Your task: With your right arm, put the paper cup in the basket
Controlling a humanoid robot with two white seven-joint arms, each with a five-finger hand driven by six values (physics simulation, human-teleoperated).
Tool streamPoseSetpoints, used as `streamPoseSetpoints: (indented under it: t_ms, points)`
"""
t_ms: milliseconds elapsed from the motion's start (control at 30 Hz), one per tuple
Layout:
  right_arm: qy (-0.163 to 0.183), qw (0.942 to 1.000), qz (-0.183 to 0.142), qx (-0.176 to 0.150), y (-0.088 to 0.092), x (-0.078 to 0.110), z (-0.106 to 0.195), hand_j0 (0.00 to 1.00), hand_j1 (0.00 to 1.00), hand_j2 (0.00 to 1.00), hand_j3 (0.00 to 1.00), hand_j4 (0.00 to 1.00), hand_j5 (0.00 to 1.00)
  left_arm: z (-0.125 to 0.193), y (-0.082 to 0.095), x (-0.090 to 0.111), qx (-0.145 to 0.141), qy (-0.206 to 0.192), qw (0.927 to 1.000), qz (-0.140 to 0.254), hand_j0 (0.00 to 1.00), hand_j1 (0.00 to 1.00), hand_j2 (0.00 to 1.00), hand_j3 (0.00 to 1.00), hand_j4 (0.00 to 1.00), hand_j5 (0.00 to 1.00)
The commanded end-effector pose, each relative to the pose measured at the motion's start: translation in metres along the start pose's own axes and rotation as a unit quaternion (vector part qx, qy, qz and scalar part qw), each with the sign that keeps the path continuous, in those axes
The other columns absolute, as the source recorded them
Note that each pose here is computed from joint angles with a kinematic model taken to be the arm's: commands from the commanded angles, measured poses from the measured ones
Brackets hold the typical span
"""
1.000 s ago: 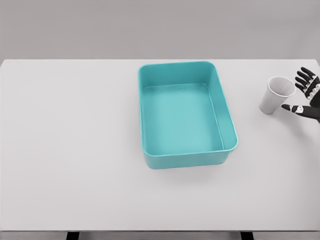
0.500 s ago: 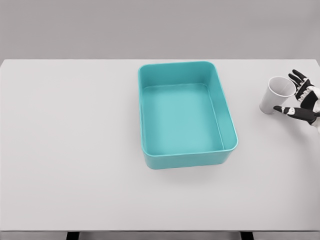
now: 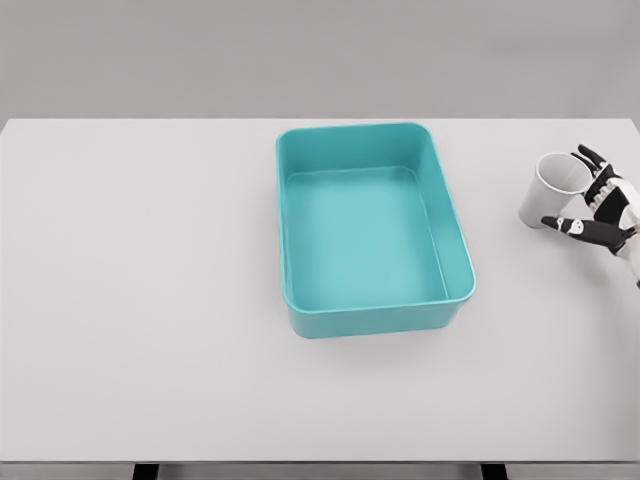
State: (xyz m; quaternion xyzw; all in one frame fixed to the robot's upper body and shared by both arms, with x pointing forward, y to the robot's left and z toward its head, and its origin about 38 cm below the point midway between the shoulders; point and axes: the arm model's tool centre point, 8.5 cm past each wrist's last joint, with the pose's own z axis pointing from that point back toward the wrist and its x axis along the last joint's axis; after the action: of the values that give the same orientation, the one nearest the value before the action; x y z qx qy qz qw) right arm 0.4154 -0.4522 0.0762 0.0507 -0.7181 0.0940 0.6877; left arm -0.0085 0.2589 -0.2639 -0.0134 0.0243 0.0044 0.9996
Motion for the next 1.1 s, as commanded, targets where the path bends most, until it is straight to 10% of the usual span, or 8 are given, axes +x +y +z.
streamPoseSetpoints:
  t_ms: [0,1067]
  points:
    - [0.001,1.0,-0.004,-0.002,0.0,-0.002,0.001,1.0,1.0,1.0,1.0,1.0,1.0,0.0,0.0,0.0,0.0,-0.001,1.0,0.0,1.0,1.0,1.0,1.0,1.0,1.0]
    - [0.008,0.9998,-0.019,0.0,0.006,-0.008,-0.009,1.0,1.0,1.0,1.0,1.0,1.0,0.0,0.0,0.0,0.0,0.0,1.0,-0.001,1.0,1.0,1.0,1.0,1.0,1.0]
